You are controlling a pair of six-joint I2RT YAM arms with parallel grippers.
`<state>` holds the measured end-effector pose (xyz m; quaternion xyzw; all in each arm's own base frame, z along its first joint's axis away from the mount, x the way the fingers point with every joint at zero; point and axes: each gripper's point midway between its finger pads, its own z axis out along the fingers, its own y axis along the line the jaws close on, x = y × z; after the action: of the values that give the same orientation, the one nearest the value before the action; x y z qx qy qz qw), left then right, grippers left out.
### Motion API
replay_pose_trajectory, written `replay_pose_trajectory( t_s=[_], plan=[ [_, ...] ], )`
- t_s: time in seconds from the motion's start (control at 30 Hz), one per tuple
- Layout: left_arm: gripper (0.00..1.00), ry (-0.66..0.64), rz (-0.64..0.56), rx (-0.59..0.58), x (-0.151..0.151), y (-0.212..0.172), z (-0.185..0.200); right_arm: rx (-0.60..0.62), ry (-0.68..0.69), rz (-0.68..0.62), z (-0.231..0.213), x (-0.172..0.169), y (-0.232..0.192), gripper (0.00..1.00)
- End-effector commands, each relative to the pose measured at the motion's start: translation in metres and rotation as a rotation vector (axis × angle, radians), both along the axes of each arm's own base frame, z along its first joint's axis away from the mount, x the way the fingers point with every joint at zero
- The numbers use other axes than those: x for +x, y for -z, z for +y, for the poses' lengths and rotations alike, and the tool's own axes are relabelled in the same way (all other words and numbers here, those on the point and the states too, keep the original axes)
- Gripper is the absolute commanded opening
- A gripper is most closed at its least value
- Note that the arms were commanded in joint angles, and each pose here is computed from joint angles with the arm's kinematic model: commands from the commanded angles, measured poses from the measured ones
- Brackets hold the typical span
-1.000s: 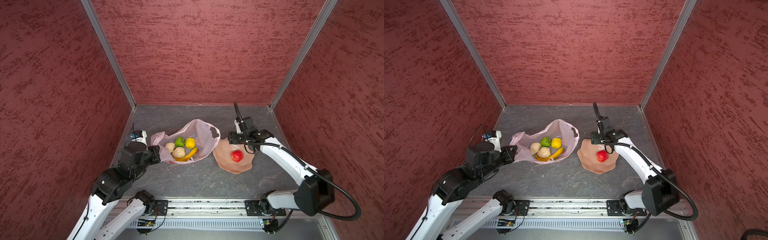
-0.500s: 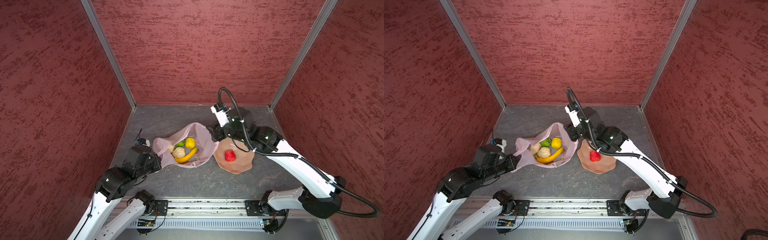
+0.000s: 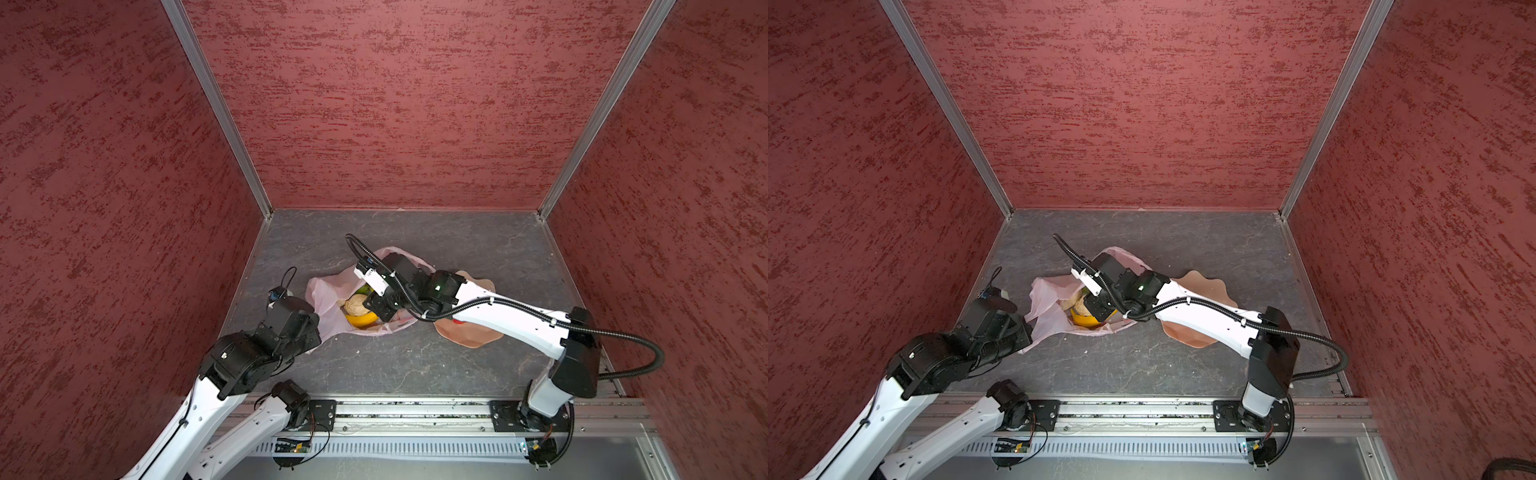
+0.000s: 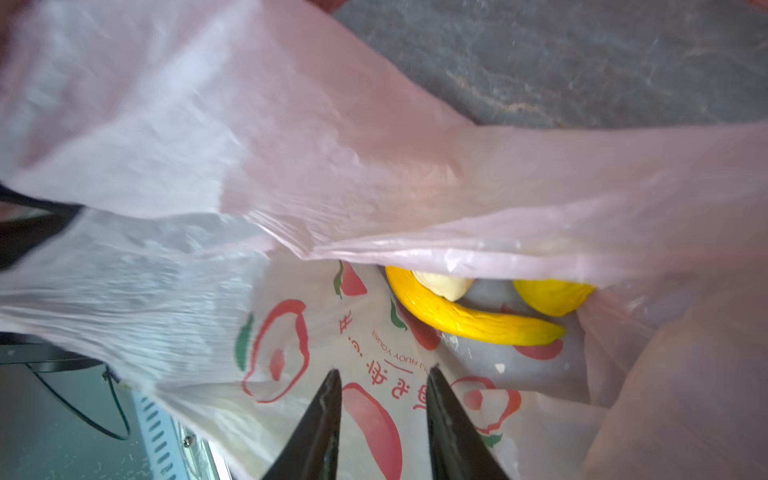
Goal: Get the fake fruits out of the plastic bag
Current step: 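Reach the right gripper into the bag toward the beige round fruit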
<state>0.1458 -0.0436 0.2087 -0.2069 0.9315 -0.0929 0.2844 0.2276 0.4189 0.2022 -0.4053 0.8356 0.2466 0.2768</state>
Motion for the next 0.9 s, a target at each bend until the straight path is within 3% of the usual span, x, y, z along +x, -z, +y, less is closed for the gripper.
replay_pose_trajectory(
  t_s=[0.0, 0.37, 0.7, 0.87],
  plan=[
    [0.14, -0.095, 0.010, 0.053, -0.008, 0.001, 0.020, 0.002, -0.034, 0.024, 0.008, -0.004, 0.020, 0.34],
    [0.13, -0.215, 0.097, 0.124, -0.006, 0.015, 0.027, -0.137, -0.205, 0.176, -0.003, -0.051, 0.099, 0.34],
    [0.13, -0.315, 0.153, 0.160, -0.009, 0.038, 0.033, -0.218, -0.140, 0.104, -0.007, -0.030, 0.118, 0.38],
    [0.13, -0.333, 0.243, 0.179, -0.015, 0.060, 0.027, -0.189, -0.032, 0.064, 0.002, 0.002, 0.114, 0.43]
  ],
)
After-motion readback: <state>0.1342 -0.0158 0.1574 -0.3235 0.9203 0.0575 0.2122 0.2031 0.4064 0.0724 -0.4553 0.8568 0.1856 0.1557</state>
